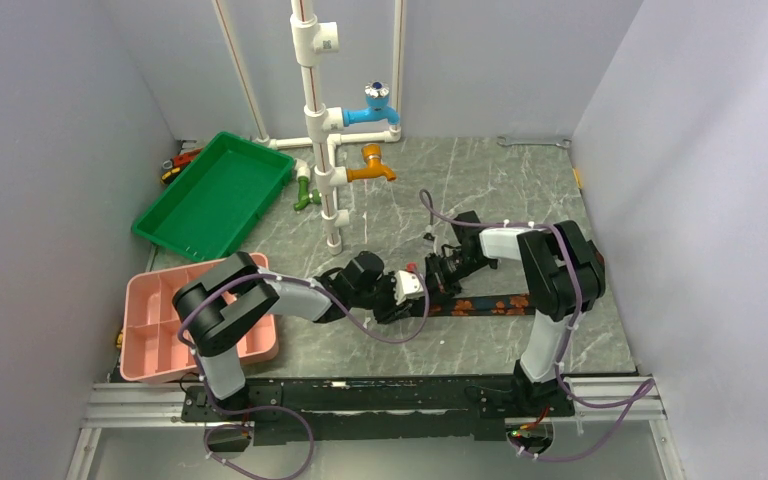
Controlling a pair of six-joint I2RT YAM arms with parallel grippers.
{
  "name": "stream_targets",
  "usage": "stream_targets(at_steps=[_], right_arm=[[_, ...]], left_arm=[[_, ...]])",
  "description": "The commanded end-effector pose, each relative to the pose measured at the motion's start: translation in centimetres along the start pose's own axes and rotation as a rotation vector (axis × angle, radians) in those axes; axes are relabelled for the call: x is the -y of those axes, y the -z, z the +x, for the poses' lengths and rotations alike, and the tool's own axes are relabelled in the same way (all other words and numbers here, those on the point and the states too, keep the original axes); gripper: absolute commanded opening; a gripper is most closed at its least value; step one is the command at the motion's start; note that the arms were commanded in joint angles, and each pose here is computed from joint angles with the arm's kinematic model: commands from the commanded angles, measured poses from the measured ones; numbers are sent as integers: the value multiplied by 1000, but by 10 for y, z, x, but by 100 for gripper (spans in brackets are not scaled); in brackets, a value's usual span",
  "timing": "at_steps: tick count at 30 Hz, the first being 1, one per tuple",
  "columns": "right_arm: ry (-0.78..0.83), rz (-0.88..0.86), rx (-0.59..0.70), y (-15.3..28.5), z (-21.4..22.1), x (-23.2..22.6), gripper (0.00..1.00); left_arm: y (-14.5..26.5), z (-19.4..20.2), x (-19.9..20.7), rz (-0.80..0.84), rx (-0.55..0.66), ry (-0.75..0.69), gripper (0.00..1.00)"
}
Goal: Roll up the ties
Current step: Roll the tie at the center of the board.
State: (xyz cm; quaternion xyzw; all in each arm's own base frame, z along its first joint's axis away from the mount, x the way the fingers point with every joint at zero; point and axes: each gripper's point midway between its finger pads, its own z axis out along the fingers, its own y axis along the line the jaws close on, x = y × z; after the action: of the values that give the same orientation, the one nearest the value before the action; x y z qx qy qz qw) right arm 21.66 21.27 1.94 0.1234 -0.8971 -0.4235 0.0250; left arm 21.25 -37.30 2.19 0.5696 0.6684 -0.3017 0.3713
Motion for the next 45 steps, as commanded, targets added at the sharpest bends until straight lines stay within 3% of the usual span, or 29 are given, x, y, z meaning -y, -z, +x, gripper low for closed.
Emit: stream_targets(at_steps=[1, 5, 13, 18, 22, 26, 31, 34, 36, 37, 38, 40, 41, 45], right_arm=[[37, 183, -34, -4, 4, 40, 0], [24, 239, -58, -5, 3, 48, 0], [39, 286, -104, -8, 4, 47, 0], [62, 302, -108, -12, 4, 47, 0], [70, 316, -106, -12, 3, 50, 0], [86, 301, -77, -13, -6, 46, 0], [122, 222, -7, -11, -26, 21, 0], [129, 193, -8, -9, -31, 12, 12], [142, 176, -15, -7, -31, 7, 12], [154, 166, -19, -7, -29, 5, 6], [158, 160, -22, -7, -27, 5, 0], [154, 158, -32, -12, -24, 7, 0], [150, 162, -45, -14, -21, 9, 0], [143, 202, -80, -21, -12, 23, 0]], left_arm=[[23, 64, 23, 65, -123, 133, 50], [33, 44, 15, 62, 32, 92, 60], [27, 26, 20, 127, 176, 95, 66], [6, 19, 14, 132, 212, 140, 64], [0, 15, 15, 155, 226, 155, 52], [5, 25, 16, 140, 168, 120, 26], [18, 37, 11, 74, 22, 19, 16], [22, 48, 14, 52, -85, -7, 10], [26, 54, 14, 37, -127, -1, 8], [28, 55, 13, 26, -137, 3, 9], [30, 55, 15, 30, -139, 11, 16], [31, 50, 19, 53, -99, 27, 45], [32, 45, 21, 60, -61, 39, 52], [37, 35, 20, 76, 104, 103, 64]])
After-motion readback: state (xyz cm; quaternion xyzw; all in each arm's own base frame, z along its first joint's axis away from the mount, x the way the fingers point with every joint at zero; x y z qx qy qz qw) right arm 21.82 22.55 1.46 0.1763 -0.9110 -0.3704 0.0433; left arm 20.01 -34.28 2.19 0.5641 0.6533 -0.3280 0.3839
